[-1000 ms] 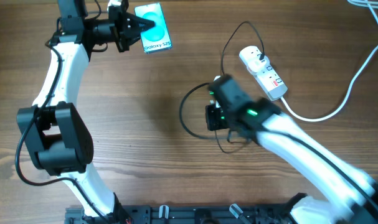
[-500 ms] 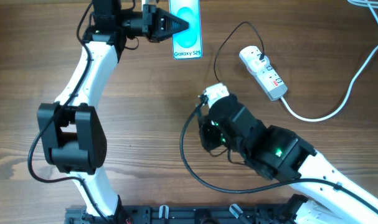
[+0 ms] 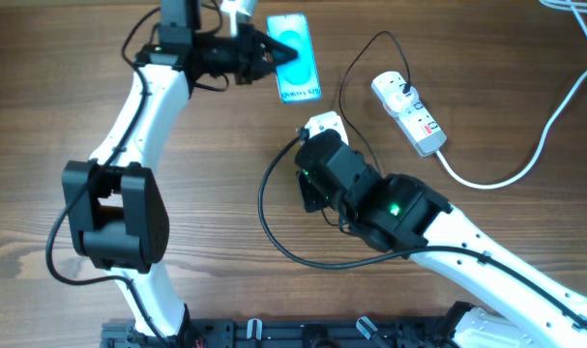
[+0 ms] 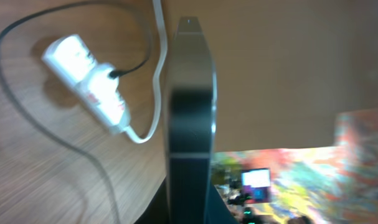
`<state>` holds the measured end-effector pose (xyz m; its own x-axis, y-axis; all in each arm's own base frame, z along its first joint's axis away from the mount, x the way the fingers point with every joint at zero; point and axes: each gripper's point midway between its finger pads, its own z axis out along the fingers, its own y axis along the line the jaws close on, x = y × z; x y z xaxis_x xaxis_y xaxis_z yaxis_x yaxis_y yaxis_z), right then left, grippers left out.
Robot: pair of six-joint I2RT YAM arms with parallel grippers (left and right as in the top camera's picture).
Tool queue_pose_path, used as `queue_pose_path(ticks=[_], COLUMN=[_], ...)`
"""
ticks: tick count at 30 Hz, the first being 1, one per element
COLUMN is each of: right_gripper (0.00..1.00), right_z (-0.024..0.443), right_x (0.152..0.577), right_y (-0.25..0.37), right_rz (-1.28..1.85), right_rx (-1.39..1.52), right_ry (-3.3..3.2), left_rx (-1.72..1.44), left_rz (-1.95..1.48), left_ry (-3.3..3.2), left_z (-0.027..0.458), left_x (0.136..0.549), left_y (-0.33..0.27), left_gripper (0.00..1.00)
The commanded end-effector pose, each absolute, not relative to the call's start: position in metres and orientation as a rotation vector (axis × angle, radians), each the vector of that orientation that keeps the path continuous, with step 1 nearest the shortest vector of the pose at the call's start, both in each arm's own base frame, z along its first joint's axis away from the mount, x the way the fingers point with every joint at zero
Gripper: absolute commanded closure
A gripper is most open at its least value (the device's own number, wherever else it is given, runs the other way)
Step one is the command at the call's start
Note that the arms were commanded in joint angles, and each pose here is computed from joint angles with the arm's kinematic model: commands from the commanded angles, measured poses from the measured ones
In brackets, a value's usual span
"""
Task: Plug charger to phone and switch on socket
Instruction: 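Align the plug under the phone's bottom port held by left gripper, then push the plug up into the phone's charging port with the right gripper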
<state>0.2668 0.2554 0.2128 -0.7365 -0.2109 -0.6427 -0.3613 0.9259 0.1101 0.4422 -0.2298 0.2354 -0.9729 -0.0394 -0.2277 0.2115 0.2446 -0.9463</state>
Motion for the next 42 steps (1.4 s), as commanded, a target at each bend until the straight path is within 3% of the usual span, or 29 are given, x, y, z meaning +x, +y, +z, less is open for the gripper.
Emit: queue_pose_path(ticks=[1,6,15,42], right_gripper=[0.95,0.95,0.95,0.95], right_z=[0.257,0.24,0.238,0.265], right_x=[0.27,0.266,0.264,0.291], right_y=[0.259,0.269,0.275,0.288], right_rz=[0.339,0.382,0.438,0.559], right_rx=[-0.398,-0.406,-0.384,-0.419], right_ry=[2.36,2.43,2.451,2.307], left_rx=[0.271,0.415,0.479,0.564], left_rz=[-1.249,-1.356,-1.632,-1.771], left_ry=[2.334,2.237,2.083,1.996], left_z=[0.242,0.285,0.322,0.337], left_x=[0.445,0.414,0.399,0.383], left_y=[-0.228,-0.235,-0.208,-0.204], left_gripper=[0.96,0.96,0.96,0.96])
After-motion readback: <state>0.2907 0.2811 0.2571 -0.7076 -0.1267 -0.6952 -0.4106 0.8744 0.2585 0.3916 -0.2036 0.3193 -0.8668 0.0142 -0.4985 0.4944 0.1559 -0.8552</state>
